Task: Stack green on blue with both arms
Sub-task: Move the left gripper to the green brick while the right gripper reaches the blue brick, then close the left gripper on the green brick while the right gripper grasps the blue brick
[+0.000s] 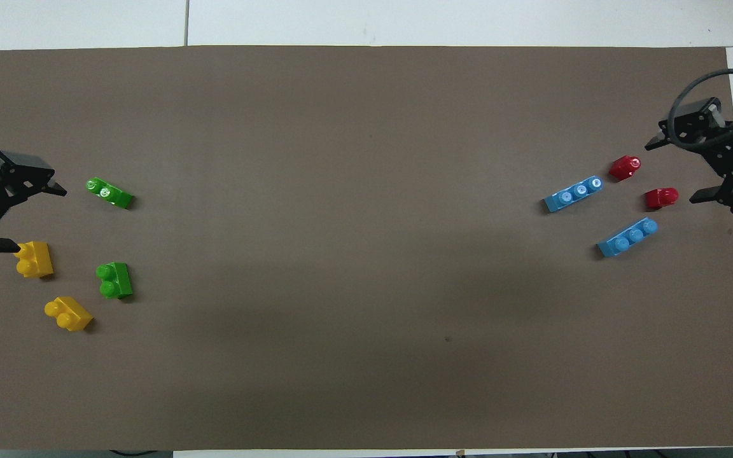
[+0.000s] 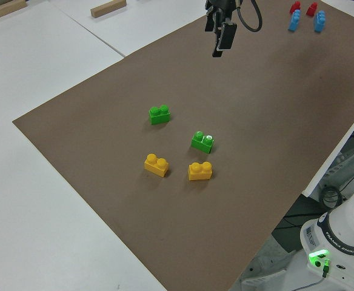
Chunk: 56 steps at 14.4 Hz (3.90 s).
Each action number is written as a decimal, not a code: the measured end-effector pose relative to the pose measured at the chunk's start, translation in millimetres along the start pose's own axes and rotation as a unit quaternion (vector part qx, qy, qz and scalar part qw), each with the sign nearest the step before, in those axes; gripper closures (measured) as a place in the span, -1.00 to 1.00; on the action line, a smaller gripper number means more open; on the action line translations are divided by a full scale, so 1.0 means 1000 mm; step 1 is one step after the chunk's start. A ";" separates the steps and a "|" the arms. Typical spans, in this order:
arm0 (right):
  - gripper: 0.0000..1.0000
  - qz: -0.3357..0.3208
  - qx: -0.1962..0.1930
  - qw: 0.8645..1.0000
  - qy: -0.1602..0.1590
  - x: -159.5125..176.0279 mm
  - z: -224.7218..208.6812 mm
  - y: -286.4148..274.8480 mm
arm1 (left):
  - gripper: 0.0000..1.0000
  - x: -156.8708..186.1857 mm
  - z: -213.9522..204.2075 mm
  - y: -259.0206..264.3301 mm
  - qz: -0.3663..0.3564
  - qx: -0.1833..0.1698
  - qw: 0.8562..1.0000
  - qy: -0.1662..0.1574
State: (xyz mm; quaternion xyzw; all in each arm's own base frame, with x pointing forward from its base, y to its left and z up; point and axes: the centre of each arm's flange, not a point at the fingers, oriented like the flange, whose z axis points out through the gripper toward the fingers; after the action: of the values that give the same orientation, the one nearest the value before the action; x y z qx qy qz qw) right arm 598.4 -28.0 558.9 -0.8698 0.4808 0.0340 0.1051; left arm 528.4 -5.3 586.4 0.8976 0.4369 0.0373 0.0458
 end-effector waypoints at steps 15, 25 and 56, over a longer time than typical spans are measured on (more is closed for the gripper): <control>-1.00 0.165 -0.023 0.980 -0.111 0.113 0.147 0.009 | -1.00 0.069 0.138 -0.018 -0.068 -0.006 0.998 0.017; -1.00 0.149 -0.034 0.980 -0.127 0.126 0.202 0.010 | -1.00 0.082 0.198 -0.016 -0.053 0.031 0.998 0.011; -0.60 0.124 0.005 0.986 -0.108 0.127 0.268 0.030 | -0.81 0.125 0.284 0.011 -0.097 0.044 0.994 -0.015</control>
State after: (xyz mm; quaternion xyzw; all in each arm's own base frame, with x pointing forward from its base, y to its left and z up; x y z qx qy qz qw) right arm 652.6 -90.8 272.6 -0.7943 0.5708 0.1380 0.1555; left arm 643.6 72.4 309.3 0.8524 0.5226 -0.0002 0.0164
